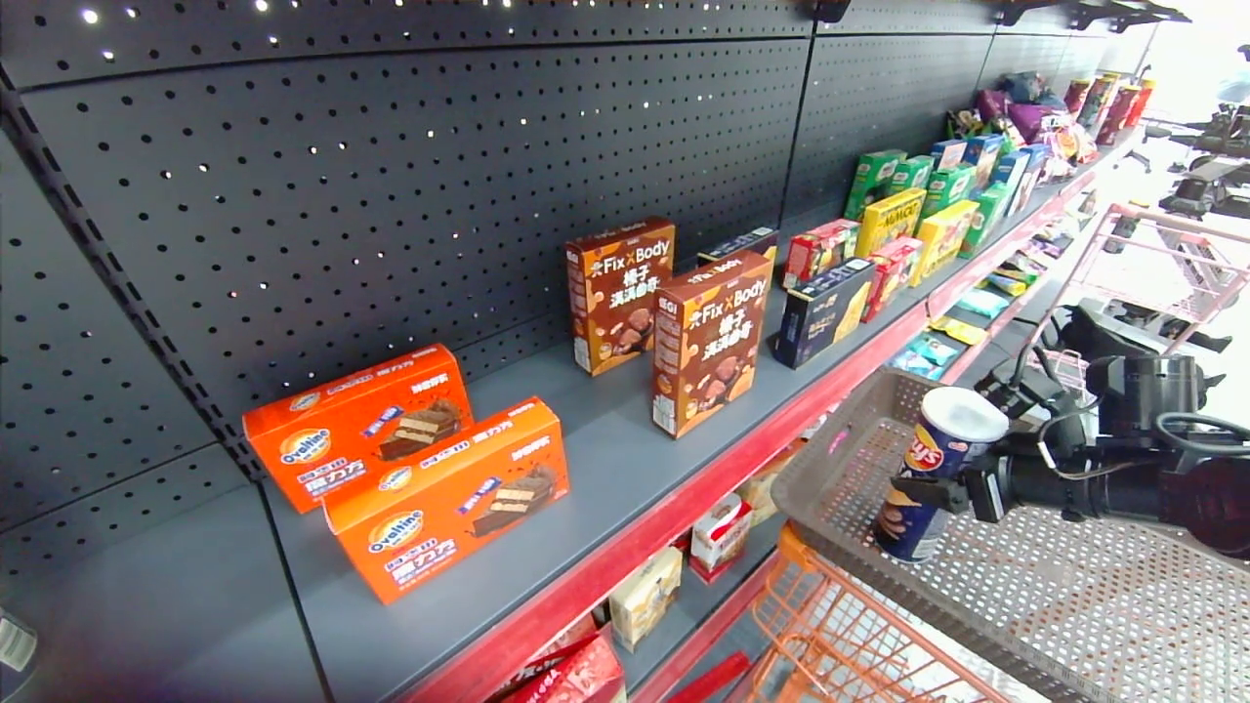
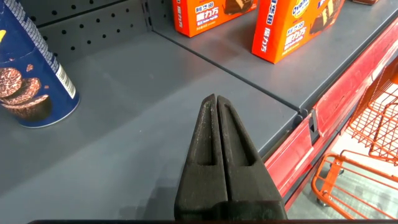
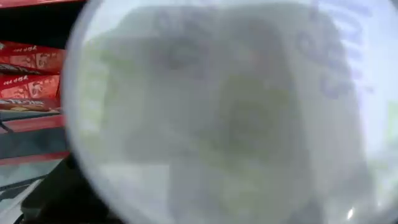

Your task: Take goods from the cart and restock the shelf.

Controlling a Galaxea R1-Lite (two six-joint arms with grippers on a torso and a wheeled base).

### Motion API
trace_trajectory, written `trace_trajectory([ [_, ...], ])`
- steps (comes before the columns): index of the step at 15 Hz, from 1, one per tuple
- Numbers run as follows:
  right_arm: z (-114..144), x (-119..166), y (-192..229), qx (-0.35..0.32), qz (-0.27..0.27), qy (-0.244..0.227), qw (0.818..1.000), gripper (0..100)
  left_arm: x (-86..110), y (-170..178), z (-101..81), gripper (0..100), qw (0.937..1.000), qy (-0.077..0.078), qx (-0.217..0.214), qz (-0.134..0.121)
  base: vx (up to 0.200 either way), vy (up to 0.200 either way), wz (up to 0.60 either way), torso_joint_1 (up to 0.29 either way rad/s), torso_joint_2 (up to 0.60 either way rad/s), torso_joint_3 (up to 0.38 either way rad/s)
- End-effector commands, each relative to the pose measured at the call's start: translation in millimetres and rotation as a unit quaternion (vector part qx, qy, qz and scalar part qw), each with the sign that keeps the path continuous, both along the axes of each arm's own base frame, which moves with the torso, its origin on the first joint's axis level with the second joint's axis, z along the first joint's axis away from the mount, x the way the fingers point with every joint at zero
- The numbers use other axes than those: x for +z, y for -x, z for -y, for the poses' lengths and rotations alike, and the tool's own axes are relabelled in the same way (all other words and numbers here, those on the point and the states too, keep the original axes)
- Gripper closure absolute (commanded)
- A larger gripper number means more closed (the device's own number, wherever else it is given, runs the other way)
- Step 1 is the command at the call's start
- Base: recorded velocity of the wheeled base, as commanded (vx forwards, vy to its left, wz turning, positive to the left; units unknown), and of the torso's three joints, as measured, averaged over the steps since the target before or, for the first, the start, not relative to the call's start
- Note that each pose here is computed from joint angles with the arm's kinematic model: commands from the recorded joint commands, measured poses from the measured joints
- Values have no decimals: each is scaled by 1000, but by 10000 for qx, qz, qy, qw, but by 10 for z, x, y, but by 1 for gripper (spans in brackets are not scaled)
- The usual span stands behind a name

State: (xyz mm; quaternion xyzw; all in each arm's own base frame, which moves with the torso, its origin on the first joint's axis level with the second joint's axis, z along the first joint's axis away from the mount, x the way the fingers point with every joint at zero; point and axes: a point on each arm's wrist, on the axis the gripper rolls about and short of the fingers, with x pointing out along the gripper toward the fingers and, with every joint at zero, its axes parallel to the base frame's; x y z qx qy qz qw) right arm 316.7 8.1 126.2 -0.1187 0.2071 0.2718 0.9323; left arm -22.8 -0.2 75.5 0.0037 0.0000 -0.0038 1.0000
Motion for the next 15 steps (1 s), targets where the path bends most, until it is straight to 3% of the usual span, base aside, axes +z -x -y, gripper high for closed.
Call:
trace_trajectory([
  [1,-18,-83,-123,30,-70,1,10000,0,0,0,0,100,10000,-1,0,0,0,0,0,0,0,0],
  [6,-17,-101,-312,81,219,122,9997,0,0,0,0,100,10000,-1,0,0,0,0,0,0,0,0],
  [7,-12,-98,-313,73,234,123,9996,100,0,0,0,100,10000,-1,0,0,0,0,0,0,0,0],
  [15,-12,-67,-291,69,269,117,9995,100,0,0,0,100,10000,-1,0,0,0,0,0,0,0,0],
])
